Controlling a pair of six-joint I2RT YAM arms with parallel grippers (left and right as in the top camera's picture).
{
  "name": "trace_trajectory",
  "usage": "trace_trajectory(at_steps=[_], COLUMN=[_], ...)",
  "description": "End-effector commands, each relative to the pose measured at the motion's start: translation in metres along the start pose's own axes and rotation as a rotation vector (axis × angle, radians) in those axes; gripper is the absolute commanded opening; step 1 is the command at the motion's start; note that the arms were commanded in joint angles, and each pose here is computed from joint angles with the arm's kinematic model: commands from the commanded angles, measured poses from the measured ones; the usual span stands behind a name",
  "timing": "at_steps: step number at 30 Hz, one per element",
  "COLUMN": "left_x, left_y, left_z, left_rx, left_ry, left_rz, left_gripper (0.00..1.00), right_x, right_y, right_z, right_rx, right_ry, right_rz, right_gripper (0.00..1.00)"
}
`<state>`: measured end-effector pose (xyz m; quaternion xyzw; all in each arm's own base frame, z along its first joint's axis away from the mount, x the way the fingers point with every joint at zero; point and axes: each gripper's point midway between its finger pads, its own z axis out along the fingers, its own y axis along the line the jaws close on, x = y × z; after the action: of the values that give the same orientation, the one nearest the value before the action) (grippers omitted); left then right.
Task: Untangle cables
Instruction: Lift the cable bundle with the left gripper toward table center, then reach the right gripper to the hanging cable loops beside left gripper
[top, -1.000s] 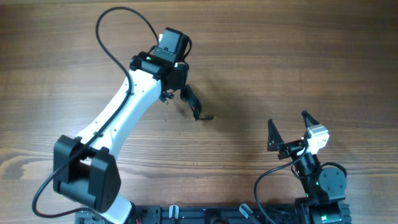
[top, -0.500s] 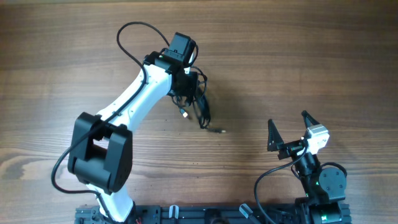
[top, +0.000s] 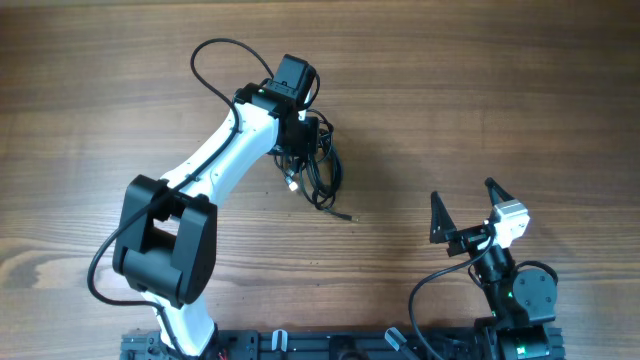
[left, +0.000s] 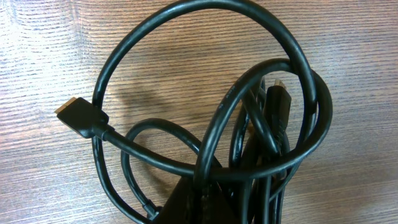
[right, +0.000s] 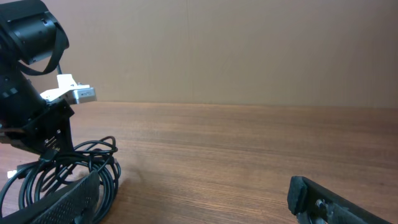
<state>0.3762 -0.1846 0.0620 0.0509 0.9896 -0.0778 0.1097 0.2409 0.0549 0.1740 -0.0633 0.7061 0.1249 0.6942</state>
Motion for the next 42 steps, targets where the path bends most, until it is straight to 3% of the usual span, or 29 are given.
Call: trace_trajectory(at_steps=[1,35,38,40,42], left_x=[0.003,-0.015,-0.013,-0.001,0.010], left_y=[-0.006,-0.012,-0.031,-0.060,-0.075], left_z=[0.005,0.004,0.001,-0.010,-0.027], left_rx=[0.020,0.047,0.166,0.397,0.599], left_ry=[0.018,-0.056,-0.046,-0.014,-0.005], left_rz=[-0.004,0.024,0.168,0.328,0.431], left_gripper=[0.04,0.04,0.04,0.04,0.04], right_x=[0.000,0.000,-0.001,-0.009,-0.015], right_y=[0.003,0.003,0.005,0.008,0.018], right_z=[0.000,0.000,0.000,0.000,-0.002], right_rx=[-0.018,-0.017,-0.027,-0.046,-0.103], right_ry=[-0.002,-0.002,-0.002,-0.033,-0.042], right_rz=[-0.008,-0.010,0.053,0.160,0.152], right_gripper=[1.00,1.00,1.00,1.00,1.00])
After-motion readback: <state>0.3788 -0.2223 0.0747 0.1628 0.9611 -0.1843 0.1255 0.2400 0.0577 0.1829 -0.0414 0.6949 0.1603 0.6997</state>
